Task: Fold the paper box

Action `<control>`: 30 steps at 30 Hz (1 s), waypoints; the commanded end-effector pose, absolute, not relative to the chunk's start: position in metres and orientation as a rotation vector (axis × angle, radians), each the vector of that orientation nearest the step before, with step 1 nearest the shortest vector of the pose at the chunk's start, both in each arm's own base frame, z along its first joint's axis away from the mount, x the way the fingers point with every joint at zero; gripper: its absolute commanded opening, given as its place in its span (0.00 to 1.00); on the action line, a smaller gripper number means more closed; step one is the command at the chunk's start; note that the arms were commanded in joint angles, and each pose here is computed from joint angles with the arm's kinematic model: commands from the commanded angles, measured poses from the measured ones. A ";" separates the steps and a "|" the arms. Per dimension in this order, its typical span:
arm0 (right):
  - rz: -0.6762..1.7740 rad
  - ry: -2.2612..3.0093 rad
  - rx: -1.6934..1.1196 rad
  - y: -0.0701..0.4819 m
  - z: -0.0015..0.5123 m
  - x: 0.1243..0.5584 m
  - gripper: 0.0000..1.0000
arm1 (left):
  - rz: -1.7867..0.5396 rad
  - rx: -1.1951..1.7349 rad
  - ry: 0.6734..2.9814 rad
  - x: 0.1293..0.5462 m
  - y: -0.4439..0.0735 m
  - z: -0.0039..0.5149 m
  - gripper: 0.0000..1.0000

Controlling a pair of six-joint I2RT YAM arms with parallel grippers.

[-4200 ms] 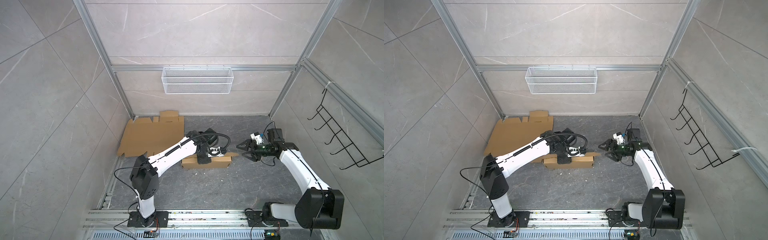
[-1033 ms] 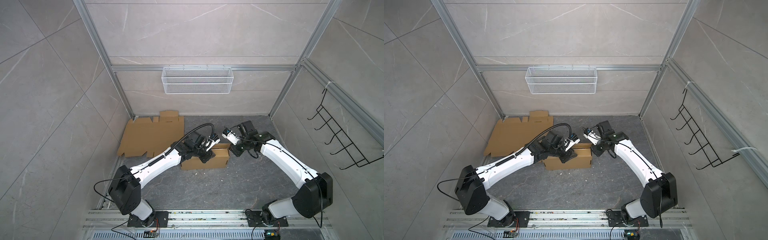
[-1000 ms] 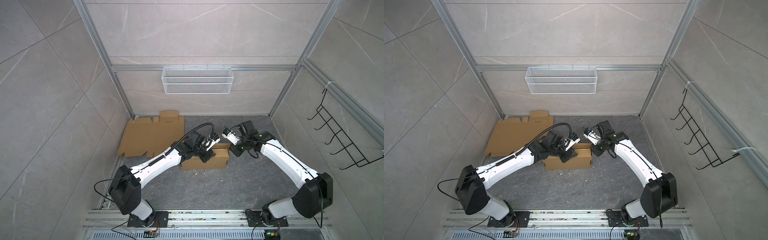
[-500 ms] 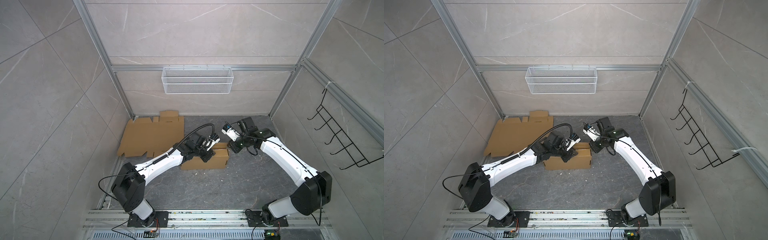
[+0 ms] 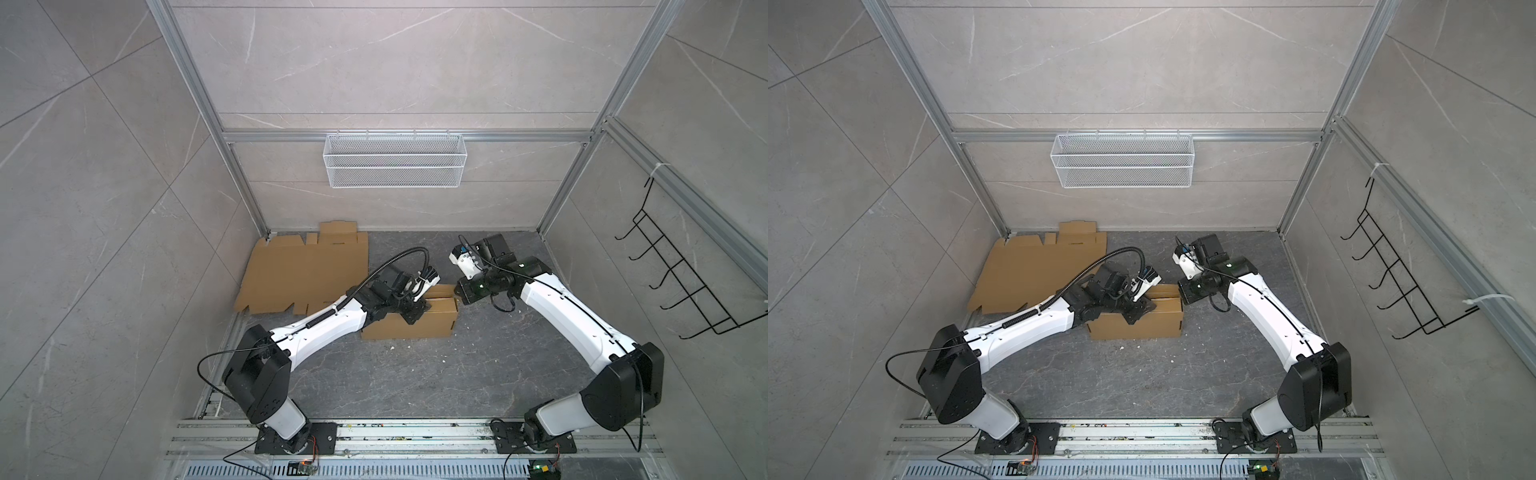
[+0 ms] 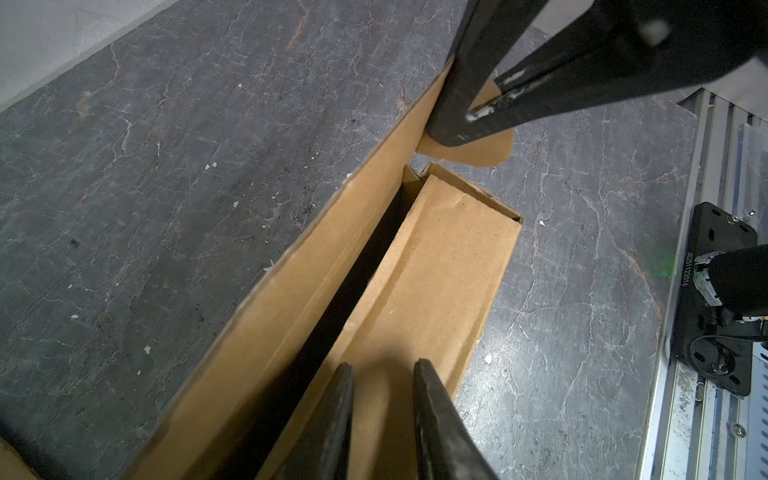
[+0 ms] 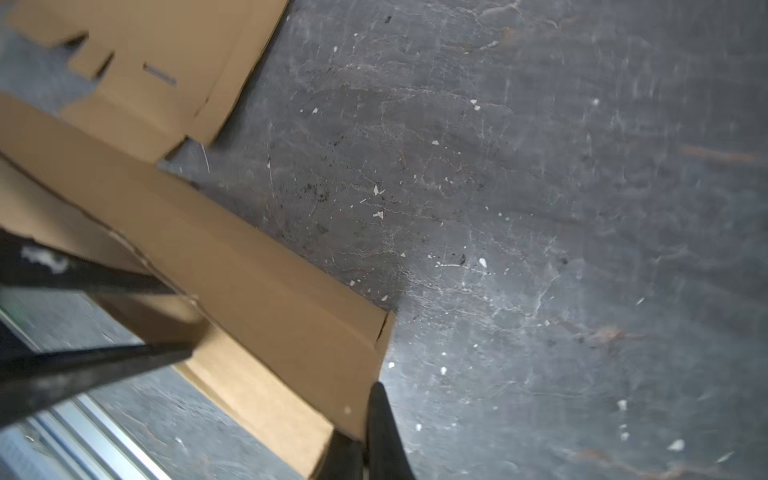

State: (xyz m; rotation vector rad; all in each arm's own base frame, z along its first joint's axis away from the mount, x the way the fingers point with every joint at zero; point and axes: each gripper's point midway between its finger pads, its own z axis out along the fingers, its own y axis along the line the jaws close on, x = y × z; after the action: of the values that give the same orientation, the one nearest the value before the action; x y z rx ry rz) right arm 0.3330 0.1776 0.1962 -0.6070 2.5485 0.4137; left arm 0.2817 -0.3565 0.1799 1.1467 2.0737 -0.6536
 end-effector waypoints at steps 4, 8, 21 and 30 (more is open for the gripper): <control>0.527 2.618 -0.390 0.185 0.198 0.324 0.00 | -0.644 1.158 2.170 0.272 -0.349 0.154 0.29; 0.509 2.631 -0.349 0.181 0.196 0.322 0.00 | -0.649 1.155 2.176 0.271 -0.348 0.153 0.28; 0.504 2.619 -0.238 0.181 0.177 0.317 0.00 | -0.646 1.159 2.189 0.270 -0.347 0.147 0.28; 0.475 2.629 -0.247 0.183 0.164 0.312 0.00 | -0.646 1.160 2.194 0.269 -0.346 0.145 0.28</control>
State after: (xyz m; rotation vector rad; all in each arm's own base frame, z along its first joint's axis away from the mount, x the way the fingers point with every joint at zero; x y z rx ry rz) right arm 0.3366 0.1811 0.1924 -0.2648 2.5054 0.4459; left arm 0.2831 -0.3580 0.1786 1.1297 2.0649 -0.6652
